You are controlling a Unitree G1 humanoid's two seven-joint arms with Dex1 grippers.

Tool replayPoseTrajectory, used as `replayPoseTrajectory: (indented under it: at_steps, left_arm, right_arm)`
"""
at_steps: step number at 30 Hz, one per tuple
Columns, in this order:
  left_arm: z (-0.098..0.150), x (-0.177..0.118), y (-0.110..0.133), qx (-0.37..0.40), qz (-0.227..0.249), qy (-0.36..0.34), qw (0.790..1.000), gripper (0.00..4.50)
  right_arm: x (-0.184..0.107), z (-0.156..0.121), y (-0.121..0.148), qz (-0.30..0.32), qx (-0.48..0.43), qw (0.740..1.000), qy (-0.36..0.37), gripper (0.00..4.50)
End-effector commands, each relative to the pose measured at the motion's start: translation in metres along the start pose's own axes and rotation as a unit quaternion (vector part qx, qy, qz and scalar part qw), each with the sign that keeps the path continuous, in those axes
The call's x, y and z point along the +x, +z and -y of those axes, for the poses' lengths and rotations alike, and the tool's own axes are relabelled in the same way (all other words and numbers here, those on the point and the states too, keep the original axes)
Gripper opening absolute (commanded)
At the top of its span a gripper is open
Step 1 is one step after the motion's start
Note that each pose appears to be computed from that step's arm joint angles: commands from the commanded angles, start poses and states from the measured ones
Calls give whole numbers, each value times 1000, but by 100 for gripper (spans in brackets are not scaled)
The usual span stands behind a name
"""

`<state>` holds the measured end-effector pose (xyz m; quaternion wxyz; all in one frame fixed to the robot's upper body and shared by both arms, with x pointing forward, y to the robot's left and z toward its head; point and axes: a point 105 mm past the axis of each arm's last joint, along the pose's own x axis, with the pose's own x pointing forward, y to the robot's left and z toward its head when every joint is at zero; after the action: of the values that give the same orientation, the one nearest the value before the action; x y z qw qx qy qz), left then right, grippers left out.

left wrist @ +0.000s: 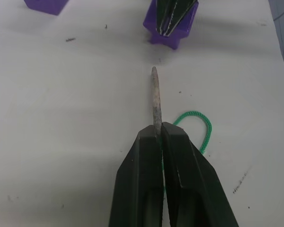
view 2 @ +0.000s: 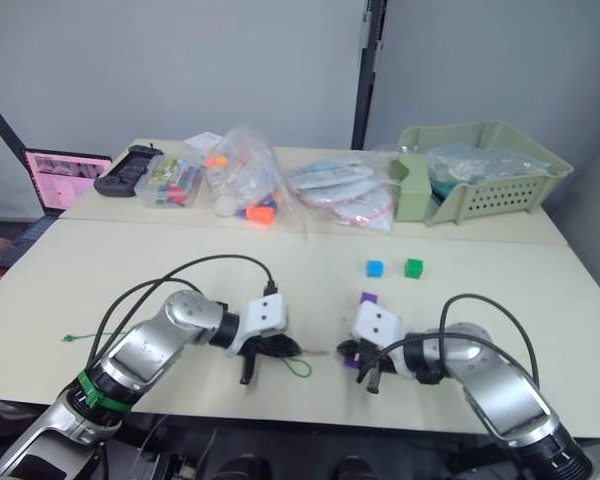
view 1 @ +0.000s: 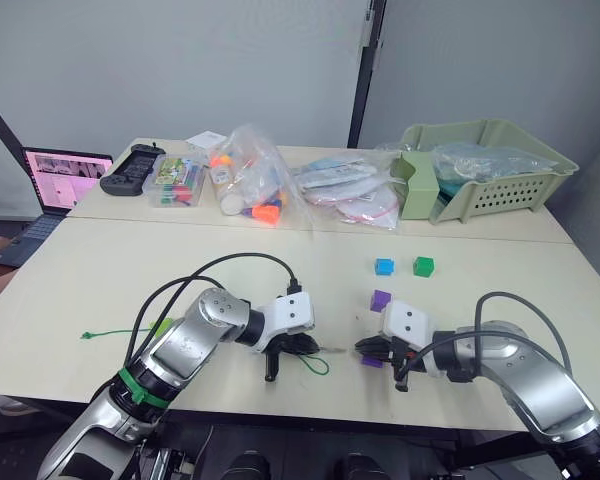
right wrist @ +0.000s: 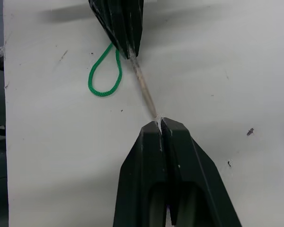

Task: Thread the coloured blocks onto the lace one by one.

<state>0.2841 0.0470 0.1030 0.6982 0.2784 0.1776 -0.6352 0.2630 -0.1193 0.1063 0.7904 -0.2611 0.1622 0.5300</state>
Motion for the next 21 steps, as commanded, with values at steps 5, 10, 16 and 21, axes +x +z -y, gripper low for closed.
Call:
replayPoseTrajectory:
  at_steps: [5,10,16,21]
  left_arm:
    - [1,-3,13,23,11,5,1000,0]
    - [0,-6,14,26,12,2,1000,0]
    - [0,-8,16,30,9,0,1000,0]
    - [0,-6,18,30,11,1,999,0]
  right_arm:
    - [-6,1,-6,0,29,1000,-3,4]
    - [-21,8,10,41,27,999,-10,123]
    - [-33,10,6,37,19,999,9,325]
    - [-23,5,-3,29,14,999,27,325]
